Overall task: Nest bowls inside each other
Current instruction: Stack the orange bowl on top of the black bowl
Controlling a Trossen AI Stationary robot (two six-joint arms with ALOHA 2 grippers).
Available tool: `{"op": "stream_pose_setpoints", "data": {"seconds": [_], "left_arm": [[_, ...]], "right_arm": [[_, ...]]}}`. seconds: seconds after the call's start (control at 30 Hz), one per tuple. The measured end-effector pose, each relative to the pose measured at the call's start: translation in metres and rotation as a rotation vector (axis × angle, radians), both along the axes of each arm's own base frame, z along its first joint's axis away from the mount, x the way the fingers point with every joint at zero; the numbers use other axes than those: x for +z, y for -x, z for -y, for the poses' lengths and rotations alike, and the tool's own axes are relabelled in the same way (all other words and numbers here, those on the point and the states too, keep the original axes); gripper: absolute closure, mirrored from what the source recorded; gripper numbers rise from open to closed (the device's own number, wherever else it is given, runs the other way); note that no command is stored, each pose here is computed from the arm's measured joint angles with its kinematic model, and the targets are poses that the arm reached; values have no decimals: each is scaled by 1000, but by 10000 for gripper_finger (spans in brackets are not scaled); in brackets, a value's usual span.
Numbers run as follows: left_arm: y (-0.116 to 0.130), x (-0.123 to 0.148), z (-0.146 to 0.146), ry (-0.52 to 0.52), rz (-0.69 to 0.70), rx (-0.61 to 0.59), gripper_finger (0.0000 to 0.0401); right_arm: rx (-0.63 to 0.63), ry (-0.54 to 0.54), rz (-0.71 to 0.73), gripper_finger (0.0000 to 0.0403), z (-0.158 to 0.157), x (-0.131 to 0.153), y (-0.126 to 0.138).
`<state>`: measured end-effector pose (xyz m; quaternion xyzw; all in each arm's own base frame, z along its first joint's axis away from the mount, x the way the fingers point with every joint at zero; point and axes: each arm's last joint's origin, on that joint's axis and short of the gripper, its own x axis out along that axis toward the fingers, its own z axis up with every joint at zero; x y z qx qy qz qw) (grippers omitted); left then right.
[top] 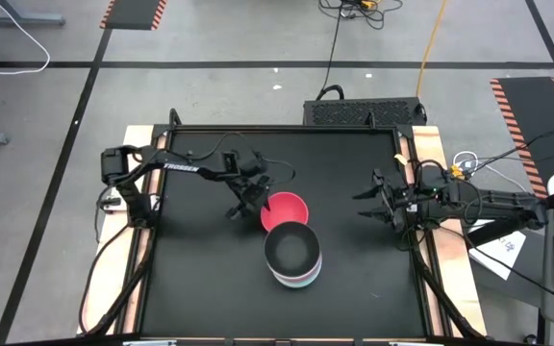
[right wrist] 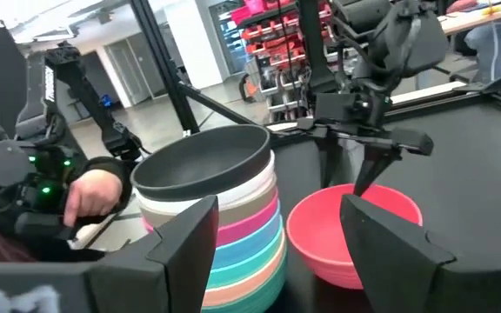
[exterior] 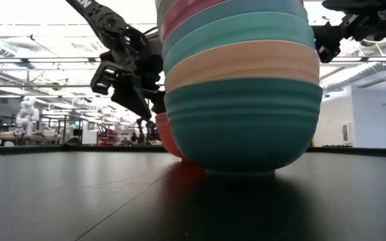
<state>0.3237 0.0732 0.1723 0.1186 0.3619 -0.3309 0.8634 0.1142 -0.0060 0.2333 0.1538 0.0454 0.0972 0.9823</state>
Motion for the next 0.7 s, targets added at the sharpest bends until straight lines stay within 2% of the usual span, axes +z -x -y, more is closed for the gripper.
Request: {"op": "stream_pose_setpoints", "data": {"seconds": [0.33,0.5,0.7], "left_arm": [[-3,0,12,-25,8,-48,157],[-6,-3,28,-174,-23,-38,157],[-6,-5,32,-278,-50,-24,158]], "right_arm": [[8,-27,-5,167,-1,0,0],[7,-33,-6,167,-1,0,0],[7,-35,-7,167,-1,0,0]]}}
